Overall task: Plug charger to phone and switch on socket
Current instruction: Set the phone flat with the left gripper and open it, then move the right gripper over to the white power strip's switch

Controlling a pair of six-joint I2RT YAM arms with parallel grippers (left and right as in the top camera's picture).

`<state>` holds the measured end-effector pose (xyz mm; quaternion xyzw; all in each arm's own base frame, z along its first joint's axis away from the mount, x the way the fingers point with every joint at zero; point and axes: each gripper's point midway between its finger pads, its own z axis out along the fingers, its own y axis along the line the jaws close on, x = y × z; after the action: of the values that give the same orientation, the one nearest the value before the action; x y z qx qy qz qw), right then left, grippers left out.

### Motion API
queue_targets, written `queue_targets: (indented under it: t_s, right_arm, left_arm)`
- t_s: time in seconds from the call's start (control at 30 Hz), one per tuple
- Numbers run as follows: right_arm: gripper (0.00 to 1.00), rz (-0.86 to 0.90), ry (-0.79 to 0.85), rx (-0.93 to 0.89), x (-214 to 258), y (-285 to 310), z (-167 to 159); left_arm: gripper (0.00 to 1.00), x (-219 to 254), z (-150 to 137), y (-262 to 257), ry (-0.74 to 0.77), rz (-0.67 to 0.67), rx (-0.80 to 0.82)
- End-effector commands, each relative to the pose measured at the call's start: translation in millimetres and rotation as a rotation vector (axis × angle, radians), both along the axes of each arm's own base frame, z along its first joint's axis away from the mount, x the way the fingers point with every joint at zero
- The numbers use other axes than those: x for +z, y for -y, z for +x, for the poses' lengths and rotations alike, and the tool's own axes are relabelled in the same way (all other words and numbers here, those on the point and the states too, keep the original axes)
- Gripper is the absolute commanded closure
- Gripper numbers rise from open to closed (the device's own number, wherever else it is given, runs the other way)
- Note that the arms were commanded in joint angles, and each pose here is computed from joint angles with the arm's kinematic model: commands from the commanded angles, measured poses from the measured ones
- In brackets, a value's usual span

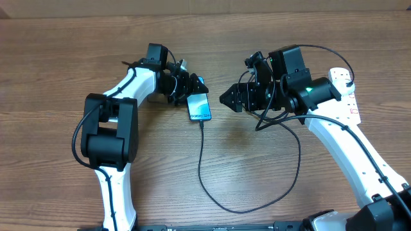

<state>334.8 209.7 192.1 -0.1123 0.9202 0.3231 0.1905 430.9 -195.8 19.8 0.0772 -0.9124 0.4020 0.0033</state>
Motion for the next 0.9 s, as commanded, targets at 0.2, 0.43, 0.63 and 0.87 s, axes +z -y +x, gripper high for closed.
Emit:
queue_targets:
  t_s: [0.2,0.43,0.63,0.87]
  right_arm:
    - [0.19,-0.016,0.030,-0.016,6.5,5.2,2.3]
    - [0.19,-0.020,-0.019,-0.112,4.8,34.0,8.2]
    - [0.19,-0.024,-0.002,-0.262,21.6,88.3,14.5]
    - [0.14,-0.152,-0.010,-0.686,29.3,200.3,16.6]
  left_arm:
    - [0.10,-58.2,-20.9,-67.5,-0.159,0.369,0.072]
    - [0.00,-45.2,-14.3,-88.9,-0.166,0.512,0.082]
    - [0.00,-17.4,-4.2,-93.0,-0.157,0.523,0.071]
    - [0.00,44.2,16.5,-91.5,-0.013,0.509,0.044]
